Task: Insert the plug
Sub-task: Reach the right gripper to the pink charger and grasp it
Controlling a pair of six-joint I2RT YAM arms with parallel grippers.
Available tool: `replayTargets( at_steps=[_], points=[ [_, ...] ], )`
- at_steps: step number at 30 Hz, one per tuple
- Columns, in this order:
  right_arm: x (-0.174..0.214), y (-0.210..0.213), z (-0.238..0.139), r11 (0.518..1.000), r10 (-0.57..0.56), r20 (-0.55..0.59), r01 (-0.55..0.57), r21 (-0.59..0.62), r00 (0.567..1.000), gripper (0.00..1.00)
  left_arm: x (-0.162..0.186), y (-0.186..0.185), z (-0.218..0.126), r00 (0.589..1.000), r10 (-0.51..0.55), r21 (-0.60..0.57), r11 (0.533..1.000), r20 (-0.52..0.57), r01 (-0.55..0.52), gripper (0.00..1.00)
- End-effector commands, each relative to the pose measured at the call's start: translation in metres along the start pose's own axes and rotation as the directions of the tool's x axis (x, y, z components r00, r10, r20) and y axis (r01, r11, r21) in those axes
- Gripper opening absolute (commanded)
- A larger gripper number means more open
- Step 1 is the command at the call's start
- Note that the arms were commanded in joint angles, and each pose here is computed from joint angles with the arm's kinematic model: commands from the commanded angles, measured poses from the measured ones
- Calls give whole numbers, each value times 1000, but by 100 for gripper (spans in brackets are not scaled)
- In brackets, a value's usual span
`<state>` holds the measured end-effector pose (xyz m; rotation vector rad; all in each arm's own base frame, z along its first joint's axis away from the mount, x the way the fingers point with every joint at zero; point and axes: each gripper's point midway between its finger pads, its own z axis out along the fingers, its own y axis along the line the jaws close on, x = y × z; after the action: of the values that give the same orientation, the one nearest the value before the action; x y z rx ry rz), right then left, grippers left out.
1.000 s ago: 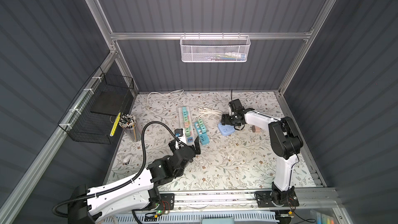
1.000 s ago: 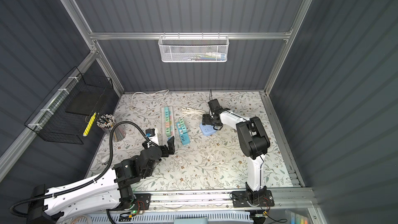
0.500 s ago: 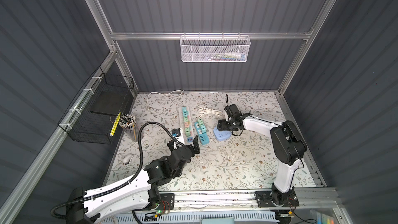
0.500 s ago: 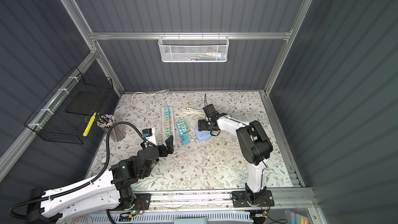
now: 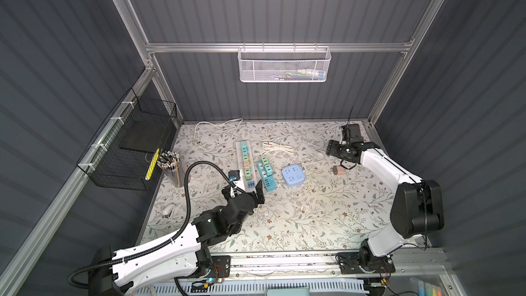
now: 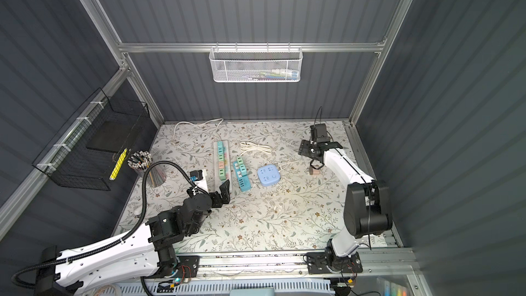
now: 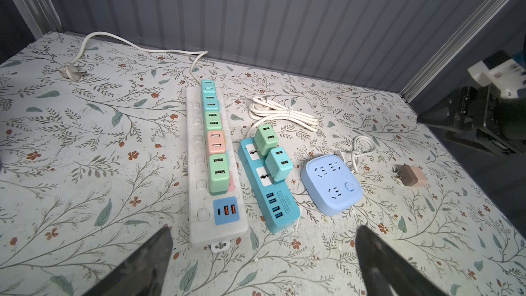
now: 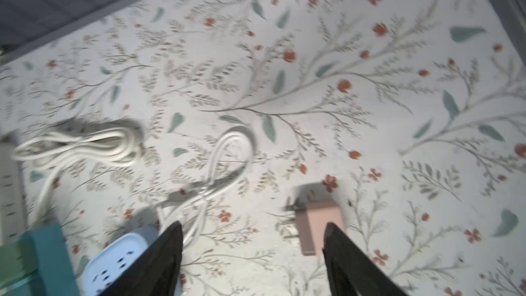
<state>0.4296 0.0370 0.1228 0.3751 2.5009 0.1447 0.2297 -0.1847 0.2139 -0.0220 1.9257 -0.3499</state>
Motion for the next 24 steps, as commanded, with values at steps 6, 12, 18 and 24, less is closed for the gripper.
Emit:
replayTargets(
  at_steps=[6, 12, 18, 24],
  points=[
    [49, -42, 30, 997, -28, -232, 46, 69, 972, 71, -7, -8, 3, 1000, 14, 15, 1000, 10, -14, 100],
    [62, -41, 40, 1000, -6, -301, 15, 26, 954, 70, -14, -18, 6, 999, 35, 28, 999, 11, -36, 100],
    [75, -40, 45, 1000, 4, -341, 1, 12, 940, 62, -12, -22, 7, 999, 36, 39, 999, 2, -36, 100],
    [77, -40, 46, 1000, 9, -345, -5, 13, 939, 56, -19, -23, 5, 999, 49, 39, 998, 5, -49, 100]
  ],
)
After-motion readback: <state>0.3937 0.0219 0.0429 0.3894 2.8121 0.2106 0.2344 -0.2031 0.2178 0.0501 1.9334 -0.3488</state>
